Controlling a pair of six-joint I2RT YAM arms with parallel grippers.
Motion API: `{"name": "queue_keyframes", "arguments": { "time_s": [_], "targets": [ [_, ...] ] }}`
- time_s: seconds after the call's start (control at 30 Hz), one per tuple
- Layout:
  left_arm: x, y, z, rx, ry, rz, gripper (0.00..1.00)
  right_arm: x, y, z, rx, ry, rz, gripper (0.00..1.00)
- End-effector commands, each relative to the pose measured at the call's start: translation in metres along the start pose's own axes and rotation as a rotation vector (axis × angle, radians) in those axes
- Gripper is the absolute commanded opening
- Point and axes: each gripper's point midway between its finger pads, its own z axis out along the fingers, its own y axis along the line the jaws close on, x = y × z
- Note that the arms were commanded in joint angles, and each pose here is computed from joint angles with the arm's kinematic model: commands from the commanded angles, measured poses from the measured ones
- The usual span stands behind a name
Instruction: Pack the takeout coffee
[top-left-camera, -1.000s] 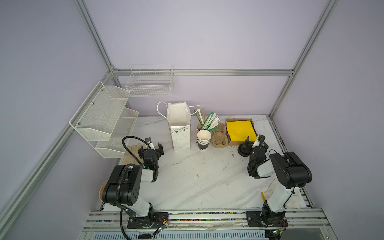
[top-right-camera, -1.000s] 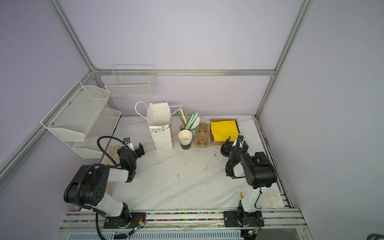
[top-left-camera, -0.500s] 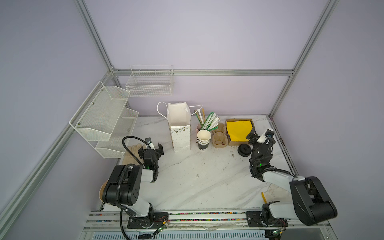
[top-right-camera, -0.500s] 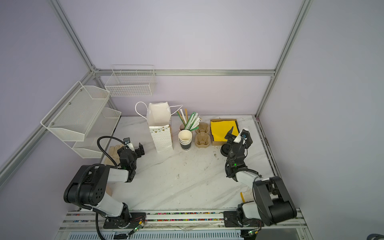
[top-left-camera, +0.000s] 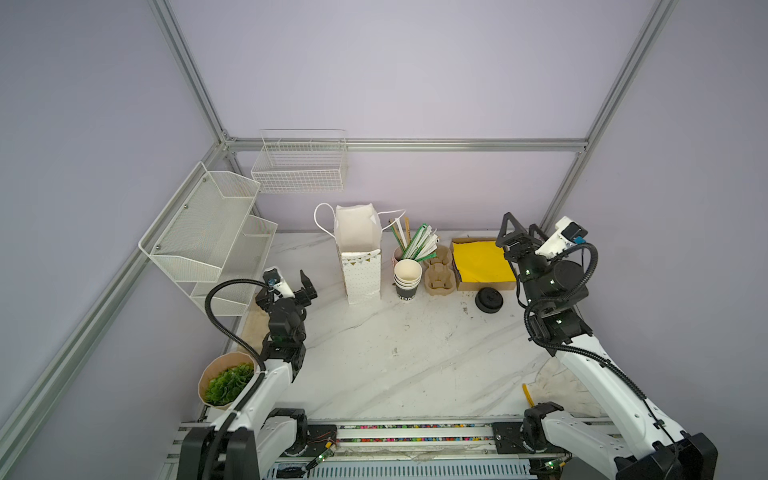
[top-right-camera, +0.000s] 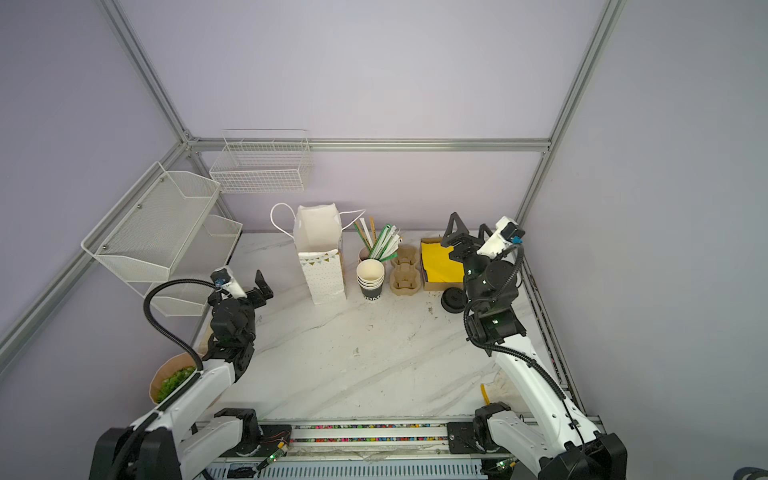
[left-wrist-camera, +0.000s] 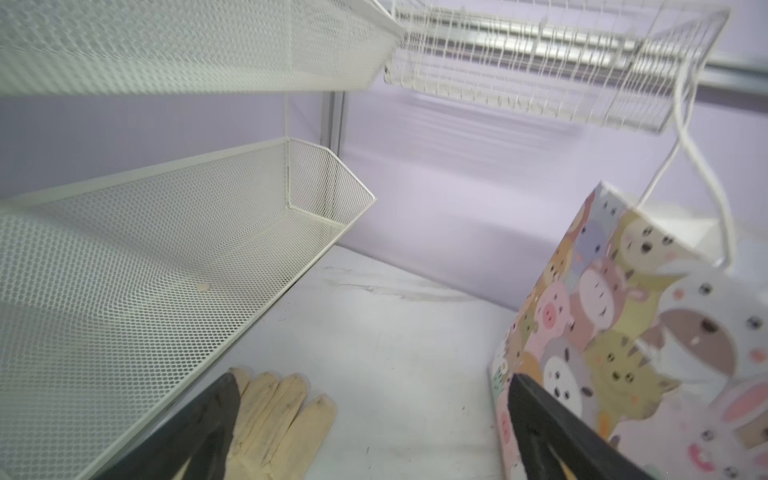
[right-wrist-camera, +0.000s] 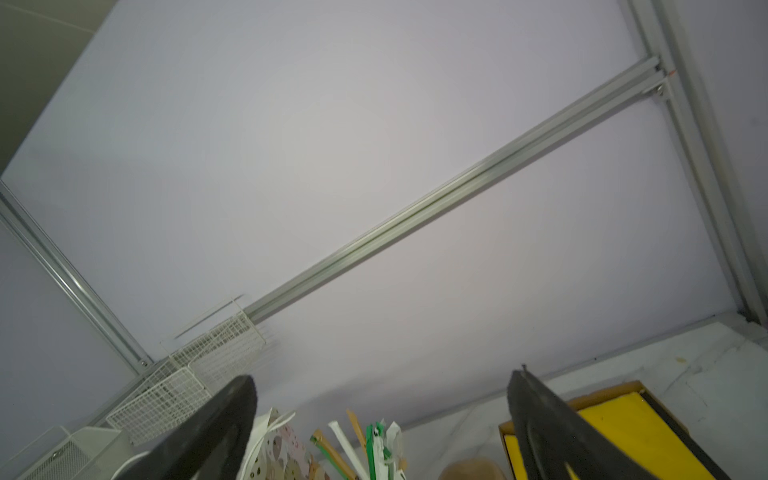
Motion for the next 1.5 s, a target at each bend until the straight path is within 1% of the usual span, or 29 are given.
{"name": "queue_keyframes", "arguments": {
  "time_s": [0.0, 0.07, 0.13, 0.2, 0.23, 0.27, 0.33, 0.4, 0.47, 0.57, 0.6, 0.67, 0.73, 0.83, 0.9, 0.93, 1.0, 1.03, 1.23, 1.47],
  "targets": [
    [-0.016, 0.007, -0.011, -0.093, 0.117, -0.258, 1.00, 0.061, 0.011, 0.006, 0.013, 0.297, 0.002, 0.97],
    [-0.025, -0.003, -0.020, -0.051, 0.162, -0.255, 1.00, 0.082, 0.023, 0.011, 0.038, 0.372, -0.035, 0.97],
    [-0.032, -0.010, -0.027, -0.014, 0.181, -0.285, 1.00, 0.102, 0.033, 0.014, 0.059, 0.436, -0.061, 0.92],
    [-0.040, -0.027, -0.036, 0.079, 0.201, -0.311, 1.00, 0.127, 0.042, 0.016, 0.084, 0.518, -0.090, 0.88],
    [-0.044, -0.037, -0.041, 0.139, 0.209, -0.299, 1.00, 0.137, 0.046, 0.016, 0.091, 0.549, -0.101, 0.87],
    [-0.045, -0.042, -0.045, 0.159, 0.219, -0.299, 1.00, 0.151, 0.050, 0.016, 0.093, 0.592, -0.117, 0.84],
    [-0.045, -0.044, -0.052, 0.166, 0.247, -0.293, 1.00, 0.177, 0.053, 0.017, 0.111, 0.663, -0.143, 0.82],
    [-0.046, -0.047, -0.057, 0.174, 0.273, -0.284, 1.00, 0.201, 0.054, 0.017, 0.124, 0.742, -0.166, 0.77],
    [-0.045, -0.056, -0.059, 0.210, 0.308, -0.264, 1.00, 0.224, 0.049, 0.019, 0.153, 0.816, -0.193, 0.75],
    [-0.037, -0.067, -0.056, 0.237, 0.385, -0.211, 1.00, 0.249, 0.039, 0.023, 0.194, 0.888, -0.226, 0.72],
    [-0.033, -0.070, -0.054, 0.238, 0.414, -0.194, 1.00, 0.255, 0.037, 0.024, 0.205, 0.905, -0.234, 0.69],
    [-0.025, -0.072, -0.051, 0.228, 0.466, -0.185, 1.00, 0.264, 0.033, 0.026, 0.220, 0.928, -0.245, 0.64],
    [-0.017, -0.074, -0.049, 0.225, 0.497, -0.176, 1.00, 0.274, 0.032, 0.028, 0.218, 0.951, -0.245, 0.63],
    [-0.006, -0.072, -0.045, 0.204, 0.519, -0.169, 1.00, 0.290, 0.027, 0.033, 0.235, 0.985, -0.265, 0.57],
    [0.003, -0.071, -0.043, 0.195, 0.541, -0.167, 1.00, 0.300, 0.026, 0.037, 0.236, 1.001, -0.272, 0.50],
    [0.008, -0.072, -0.043, 0.199, 0.557, -0.170, 1.00, 0.304, 0.025, 0.039, 0.238, 1.006, -0.275, 0.49],
    [0.018, -0.076, -0.044, 0.220, 0.596, -0.169, 1.00, 0.309, 0.021, 0.043, 0.250, 1.016, -0.278, 0.41],
    [0.020, -0.078, -0.044, 0.228, 0.609, -0.168, 1.00, 0.310, 0.020, 0.045, 0.249, 1.017, -0.275, 0.40],
    [0.024, -0.083, -0.044, 0.248, 0.632, -0.172, 1.00, 0.312, 0.011, 0.056, 0.278, 1.033, -0.289, 0.38],
    [0.027, -0.086, -0.045, 0.263, 0.647, -0.176, 1.00, 0.311, 0.005, 0.057, 0.299, 1.037, -0.318, 0.38]
  ]
}}
